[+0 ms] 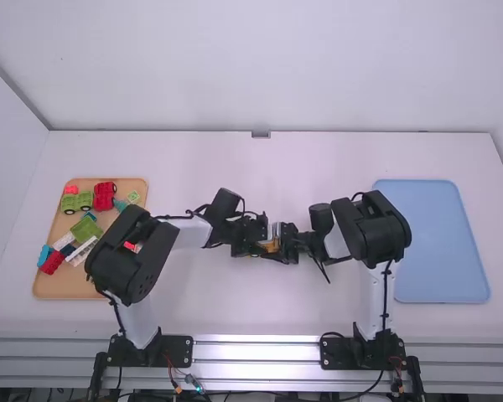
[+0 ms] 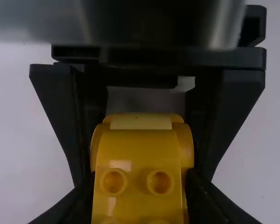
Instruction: Assemble lego blocks to make yellow taxi
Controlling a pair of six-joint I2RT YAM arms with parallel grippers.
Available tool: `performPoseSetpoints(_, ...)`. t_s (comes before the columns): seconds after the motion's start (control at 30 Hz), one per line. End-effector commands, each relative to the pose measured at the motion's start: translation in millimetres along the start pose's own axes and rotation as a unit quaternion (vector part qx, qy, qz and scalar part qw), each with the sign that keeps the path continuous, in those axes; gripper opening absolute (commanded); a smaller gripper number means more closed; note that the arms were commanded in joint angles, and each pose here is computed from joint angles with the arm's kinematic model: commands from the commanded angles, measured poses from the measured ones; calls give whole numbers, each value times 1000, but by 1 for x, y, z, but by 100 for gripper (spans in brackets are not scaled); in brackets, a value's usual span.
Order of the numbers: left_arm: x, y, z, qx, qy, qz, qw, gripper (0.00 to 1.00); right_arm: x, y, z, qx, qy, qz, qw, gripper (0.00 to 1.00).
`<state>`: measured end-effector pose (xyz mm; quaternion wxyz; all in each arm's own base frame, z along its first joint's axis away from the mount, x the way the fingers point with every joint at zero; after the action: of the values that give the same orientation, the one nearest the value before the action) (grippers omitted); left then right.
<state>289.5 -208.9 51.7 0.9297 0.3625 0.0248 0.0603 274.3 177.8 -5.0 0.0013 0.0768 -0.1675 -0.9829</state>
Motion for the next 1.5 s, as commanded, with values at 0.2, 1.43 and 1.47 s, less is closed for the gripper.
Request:
performPoseSetpoints(0.2,3,13,-9,6,20,9,1000,48,1,-2,-6,13,-13,-2,1000,47)
performPoseSetpoints(1.43,120,178,-124,-77,579,415,698,99,-79,146,55,103,-99,-444,885,45)
performPoseSetpoints(1.47,121,180,-126,-79,586,429,683,99,-80,173,51,122,-123,-499,849,45)
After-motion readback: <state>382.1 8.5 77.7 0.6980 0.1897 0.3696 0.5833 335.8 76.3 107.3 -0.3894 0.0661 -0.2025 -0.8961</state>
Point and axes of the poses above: each hand's point on the last joint's axis, 136 mm out from that joint toward the fingers, its own y axis back along the fingers, its own x axis along the line the jaws close on, z = x × y, the point moved 7 cm from there along y, back along the fingers, and after that the axes turned 6 degrees about y, right-handed, at the moved point
